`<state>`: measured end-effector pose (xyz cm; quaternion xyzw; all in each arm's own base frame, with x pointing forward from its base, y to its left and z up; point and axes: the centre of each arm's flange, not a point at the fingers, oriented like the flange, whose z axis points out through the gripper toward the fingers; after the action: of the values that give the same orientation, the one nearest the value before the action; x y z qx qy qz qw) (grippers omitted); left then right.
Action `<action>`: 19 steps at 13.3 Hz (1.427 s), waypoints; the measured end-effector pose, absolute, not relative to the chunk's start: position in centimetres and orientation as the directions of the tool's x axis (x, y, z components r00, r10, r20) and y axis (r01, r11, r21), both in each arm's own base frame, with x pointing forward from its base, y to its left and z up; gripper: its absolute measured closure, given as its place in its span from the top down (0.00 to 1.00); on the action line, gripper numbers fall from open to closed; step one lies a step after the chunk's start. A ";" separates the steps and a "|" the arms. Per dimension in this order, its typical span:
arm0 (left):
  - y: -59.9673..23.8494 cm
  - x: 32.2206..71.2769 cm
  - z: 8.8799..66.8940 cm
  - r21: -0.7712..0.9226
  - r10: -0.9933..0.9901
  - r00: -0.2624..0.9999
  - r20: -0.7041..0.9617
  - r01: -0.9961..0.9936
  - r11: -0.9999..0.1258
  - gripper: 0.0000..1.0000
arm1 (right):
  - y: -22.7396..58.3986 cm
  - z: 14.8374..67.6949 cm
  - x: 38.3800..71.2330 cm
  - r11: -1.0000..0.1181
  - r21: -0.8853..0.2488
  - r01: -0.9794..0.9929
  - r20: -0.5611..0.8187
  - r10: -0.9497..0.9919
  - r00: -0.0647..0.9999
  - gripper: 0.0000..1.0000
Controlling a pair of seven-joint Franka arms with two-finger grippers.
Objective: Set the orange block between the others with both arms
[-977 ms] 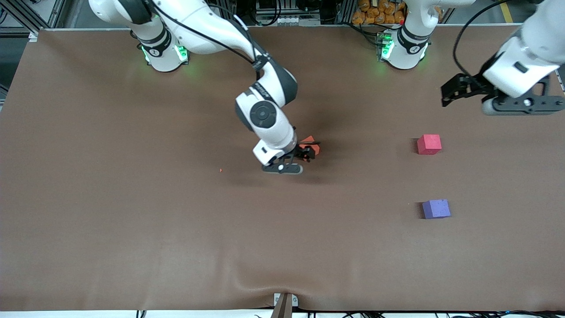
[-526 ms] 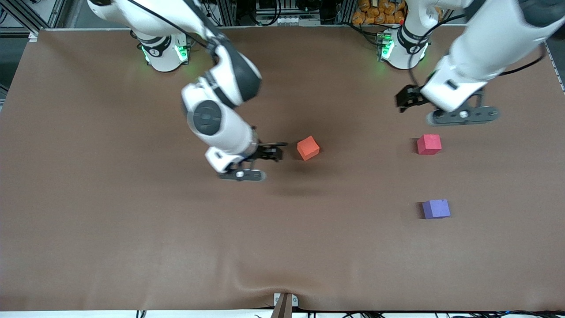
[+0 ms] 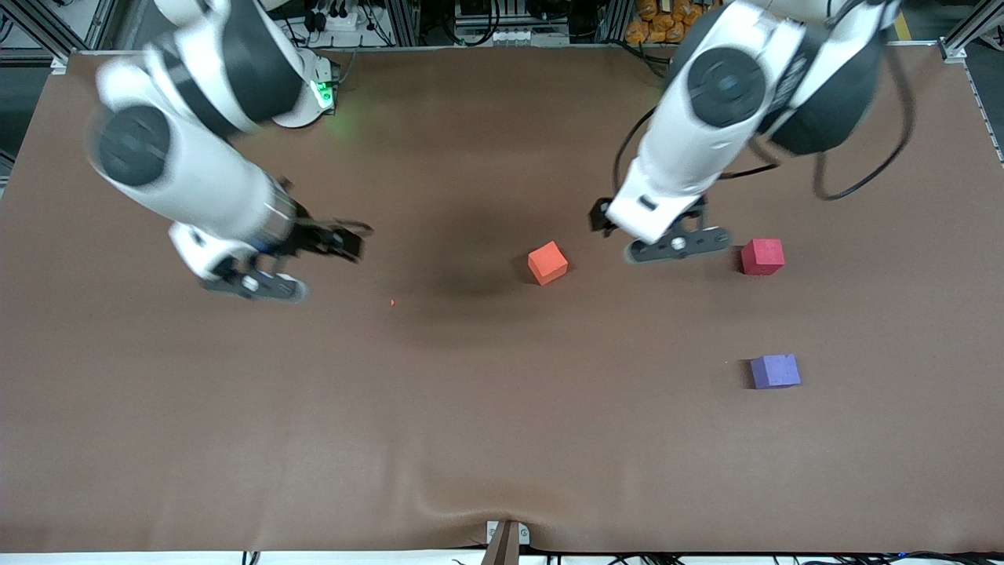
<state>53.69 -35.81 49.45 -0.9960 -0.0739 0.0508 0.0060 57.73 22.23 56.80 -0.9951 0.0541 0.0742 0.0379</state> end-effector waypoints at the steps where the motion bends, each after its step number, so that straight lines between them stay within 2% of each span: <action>1: -37.0 53.7 47.9 -0.023 0.158 0.982 -0.105 0.156 -0.987 1.00 | 20.3 58.7 57.2 -0.992 -0.076 -0.105 -0.145 -0.093 0.985 1.00; 4: -41.0 53.0 43.9 -0.029 0.206 0.973 -0.105 0.204 -0.979 1.00 | 13.7 62.0 57.1 -0.990 -0.077 -0.116 -0.105 -0.108 0.989 1.00; 11: -48.5 49.5 34.8 -0.082 0.337 0.937 -0.092 0.330 -0.940 1.00 | 1.3 64.3 56.3 -0.999 -0.030 -0.023 -0.097 -0.020 0.995 1.00; 19: -46.7 47.9 25.3 -0.116 0.383 0.921 -0.078 0.373 -0.921 1.00 | 0.0 63.7 56.0 -1.000 -0.028 -0.012 -0.119 -0.008 0.993 1.00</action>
<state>47.90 -46.70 25.31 -0.9787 -0.1930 0.0498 0.0494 56.02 -0.04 63.71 -0.9981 0.0049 0.0597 0.0144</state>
